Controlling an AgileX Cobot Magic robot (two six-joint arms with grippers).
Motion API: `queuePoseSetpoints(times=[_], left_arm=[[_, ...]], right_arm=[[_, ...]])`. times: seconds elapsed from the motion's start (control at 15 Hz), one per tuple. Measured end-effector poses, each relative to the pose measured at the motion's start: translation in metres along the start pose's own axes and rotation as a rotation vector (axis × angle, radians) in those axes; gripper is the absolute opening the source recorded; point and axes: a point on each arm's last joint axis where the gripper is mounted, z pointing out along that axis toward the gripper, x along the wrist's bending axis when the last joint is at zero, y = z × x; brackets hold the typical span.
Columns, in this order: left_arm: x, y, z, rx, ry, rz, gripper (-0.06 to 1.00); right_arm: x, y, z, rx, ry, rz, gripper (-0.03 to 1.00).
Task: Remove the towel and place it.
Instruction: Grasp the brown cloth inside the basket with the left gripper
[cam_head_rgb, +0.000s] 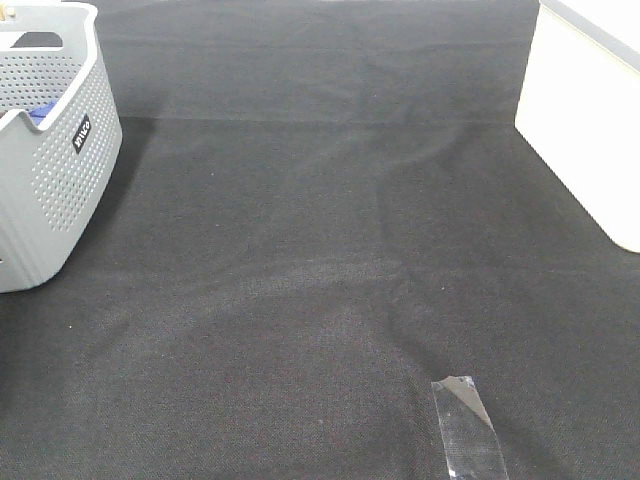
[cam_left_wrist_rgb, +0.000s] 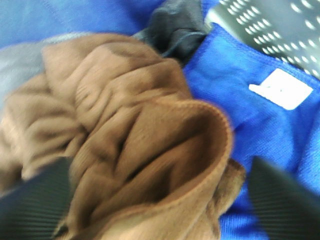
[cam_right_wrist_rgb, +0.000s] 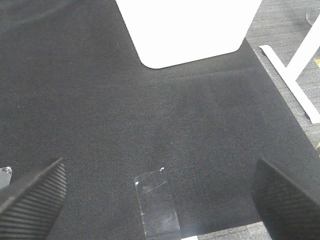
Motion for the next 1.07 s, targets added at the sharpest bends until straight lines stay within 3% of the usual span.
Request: queuePoseSetpoints(times=[0.07, 0.27, 0.6, 0.73, 1.07], left_arm=[[0.001, -0.001, 0.0, 0.014, 0.016, -0.016, 0.2], [0.002, -0.002, 0.0, 0.021, 0.024, -0.016, 0.1], [0.003, -0.002, -0.001, 0.022, 0.031, -0.174, 0.05], [0.001, -0.001, -0.01, 0.008, 0.043, -0.167, 0.0], [-0.018, 0.004, -0.106, -0.181, 0.118, -0.139, 0.0]], right_arm=[[0.0, 0.0, 0.0, 0.0, 0.0, 0.0, 0.96], [0.0, 0.0, 0.0, 0.0, 0.0, 0.0, 0.96], [0.0, 0.0, 0.0, 0.0, 0.0, 0.0, 0.96], [0.0, 0.0, 0.0, 0.0, 0.0, 0.0, 0.96], [0.0, 0.0, 0.0, 0.0, 0.0, 0.0, 0.96]])
